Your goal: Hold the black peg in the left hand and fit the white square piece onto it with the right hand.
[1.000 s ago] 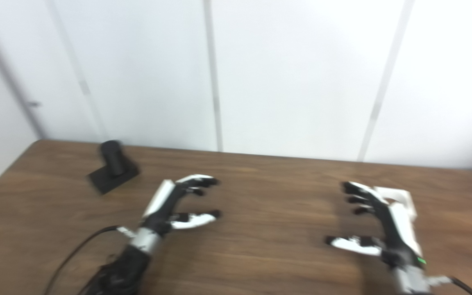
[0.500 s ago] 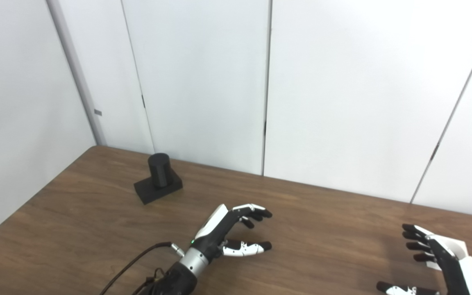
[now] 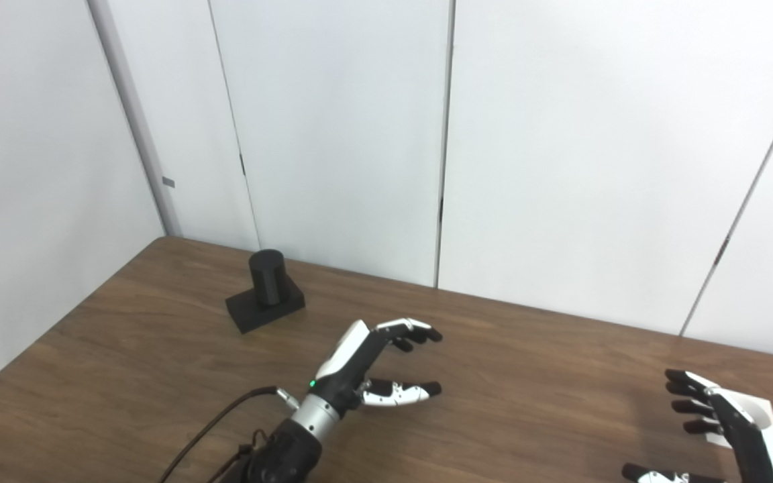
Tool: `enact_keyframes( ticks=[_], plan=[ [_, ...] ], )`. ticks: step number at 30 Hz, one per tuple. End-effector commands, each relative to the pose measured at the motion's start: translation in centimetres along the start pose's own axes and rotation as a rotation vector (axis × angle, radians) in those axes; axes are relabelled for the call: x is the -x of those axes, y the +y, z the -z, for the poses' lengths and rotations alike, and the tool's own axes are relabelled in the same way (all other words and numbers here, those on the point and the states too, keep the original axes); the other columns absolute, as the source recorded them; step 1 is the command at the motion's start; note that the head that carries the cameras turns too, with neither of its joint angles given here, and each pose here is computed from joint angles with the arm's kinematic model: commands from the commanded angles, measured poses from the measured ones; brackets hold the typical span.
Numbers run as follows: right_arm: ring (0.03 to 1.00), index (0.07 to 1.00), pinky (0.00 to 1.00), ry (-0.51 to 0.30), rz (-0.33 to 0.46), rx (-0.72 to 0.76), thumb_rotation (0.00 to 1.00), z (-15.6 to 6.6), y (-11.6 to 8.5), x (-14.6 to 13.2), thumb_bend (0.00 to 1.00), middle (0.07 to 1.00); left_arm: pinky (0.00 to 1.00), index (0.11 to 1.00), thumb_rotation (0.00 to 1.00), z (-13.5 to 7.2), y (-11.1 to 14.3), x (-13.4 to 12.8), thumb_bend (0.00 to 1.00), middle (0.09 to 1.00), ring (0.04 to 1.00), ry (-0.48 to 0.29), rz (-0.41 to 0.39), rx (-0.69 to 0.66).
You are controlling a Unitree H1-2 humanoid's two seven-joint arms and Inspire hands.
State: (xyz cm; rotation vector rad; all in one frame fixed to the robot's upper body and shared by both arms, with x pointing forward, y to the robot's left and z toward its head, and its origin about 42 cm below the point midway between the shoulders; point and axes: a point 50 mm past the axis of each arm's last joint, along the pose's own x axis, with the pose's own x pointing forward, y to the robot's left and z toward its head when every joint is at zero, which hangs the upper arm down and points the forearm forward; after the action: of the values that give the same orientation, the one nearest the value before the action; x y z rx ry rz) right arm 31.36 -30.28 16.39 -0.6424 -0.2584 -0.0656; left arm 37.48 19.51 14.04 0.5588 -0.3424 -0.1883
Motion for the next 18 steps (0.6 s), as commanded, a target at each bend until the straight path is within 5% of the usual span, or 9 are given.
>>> enact_keyframes(
  ticks=[1,7,18],
  plan=[
    [0.703,0.774,0.61,-0.048,0.036,0.0,0.0,-1.2,-1.1,-0.9,0.7,0.755,0.6,0.689,0.16,-1.7,2.2,-1.7,0.76,0.762,0.743,-0.071,-0.041,-0.035],
    [0.701,0.772,0.6,-0.036,0.04,-0.002,0.0,-1.0,-1.4,-0.9,0.69,0.754,0.49,0.683,0.08,-2.2,4.7,-2.2,0.77,0.709,0.621,-0.1,-0.062,-0.13],
    [0.699,0.766,0.57,-0.038,0.034,-0.009,0.0,-0.8,-1.7,-1.0,0.67,0.757,0.56,0.688,0.08,-2.7,9.1,-1.9,0.78,0.748,0.71,-0.068,-0.135,-0.227]
  ],
)
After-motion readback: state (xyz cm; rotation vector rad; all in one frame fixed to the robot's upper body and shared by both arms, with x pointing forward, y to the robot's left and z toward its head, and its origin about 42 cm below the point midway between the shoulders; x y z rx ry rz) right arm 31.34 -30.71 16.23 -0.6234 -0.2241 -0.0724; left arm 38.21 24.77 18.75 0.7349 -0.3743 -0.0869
